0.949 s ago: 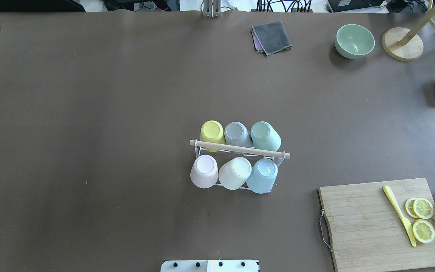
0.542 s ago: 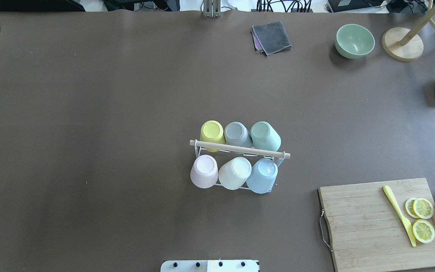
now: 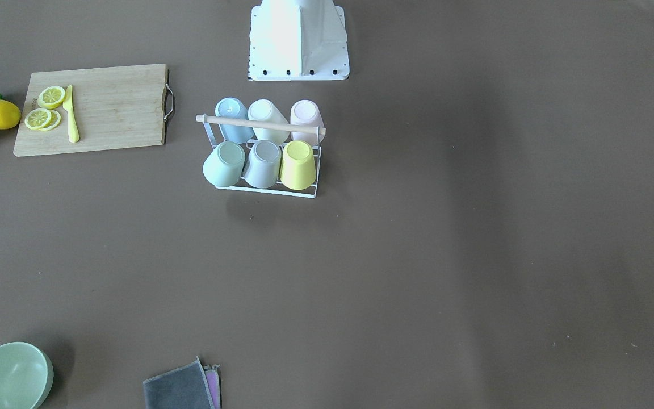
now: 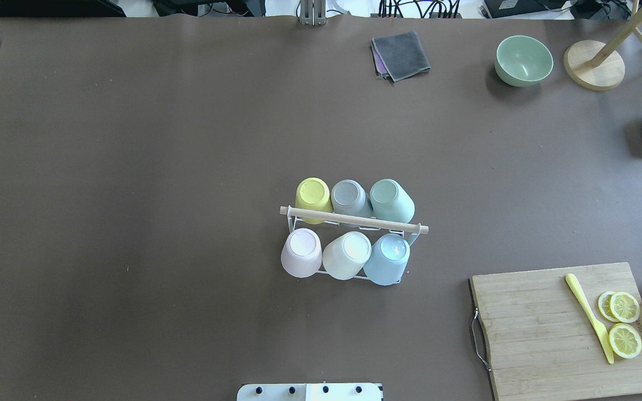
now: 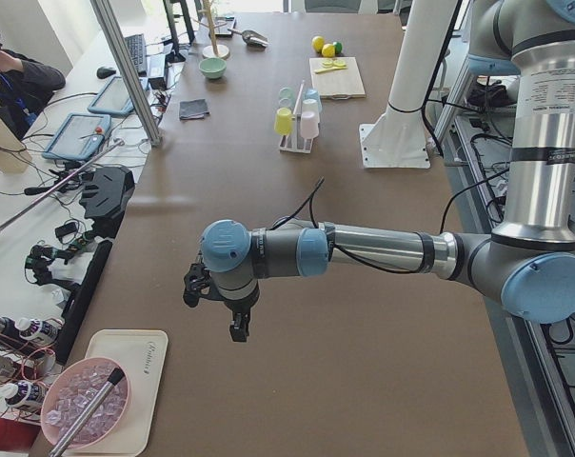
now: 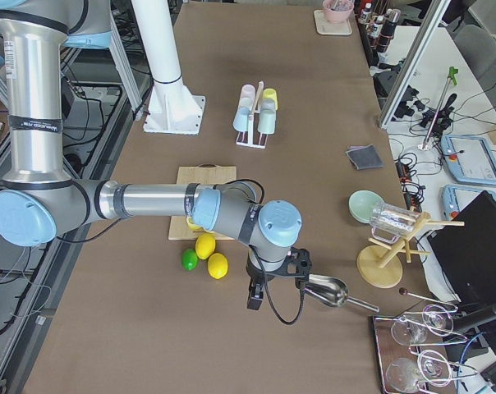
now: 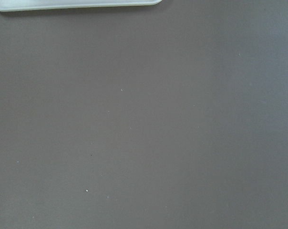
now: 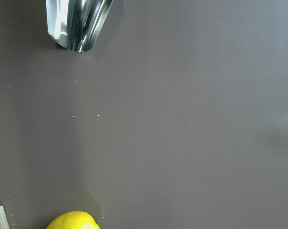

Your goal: Place cup on cup holder

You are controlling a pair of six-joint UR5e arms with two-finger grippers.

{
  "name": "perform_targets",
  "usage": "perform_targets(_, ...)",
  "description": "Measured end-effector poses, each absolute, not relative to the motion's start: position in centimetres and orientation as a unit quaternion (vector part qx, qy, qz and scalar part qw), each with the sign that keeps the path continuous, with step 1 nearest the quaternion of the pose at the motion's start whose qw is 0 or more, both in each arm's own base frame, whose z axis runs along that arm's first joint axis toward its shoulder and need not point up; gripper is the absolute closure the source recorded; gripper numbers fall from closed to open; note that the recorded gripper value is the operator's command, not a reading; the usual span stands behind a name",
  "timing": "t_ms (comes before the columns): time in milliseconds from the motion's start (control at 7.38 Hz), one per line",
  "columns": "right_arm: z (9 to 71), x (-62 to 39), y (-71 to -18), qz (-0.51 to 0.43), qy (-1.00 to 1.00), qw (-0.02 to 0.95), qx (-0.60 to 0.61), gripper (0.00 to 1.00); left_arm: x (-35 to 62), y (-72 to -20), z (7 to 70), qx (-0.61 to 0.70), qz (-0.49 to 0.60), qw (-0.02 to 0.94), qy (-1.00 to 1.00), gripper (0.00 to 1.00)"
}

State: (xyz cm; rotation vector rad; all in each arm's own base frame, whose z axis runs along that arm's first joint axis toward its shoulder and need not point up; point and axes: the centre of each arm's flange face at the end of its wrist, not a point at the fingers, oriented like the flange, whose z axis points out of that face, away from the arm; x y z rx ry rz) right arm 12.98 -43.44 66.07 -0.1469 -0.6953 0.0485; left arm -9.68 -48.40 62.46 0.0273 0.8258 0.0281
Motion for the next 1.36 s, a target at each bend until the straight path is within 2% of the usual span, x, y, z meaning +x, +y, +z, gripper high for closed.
perform_targets(1084, 65.74, 13.17, -43.62, 0.027, -0.342, 0.937, -0.068, 0.0, -9.83, -48.84, 63.05, 0.094, 0.047, 0.914, 0.393, 0.01)
perform_targets(1355, 65.98, 13.19, -43.59, 0.021, -0.339, 0.939, -0.054, 0.0, -9.8, -49.08, 63.23, 0.077, 0.003, 0.915, 0.397, 0.01)
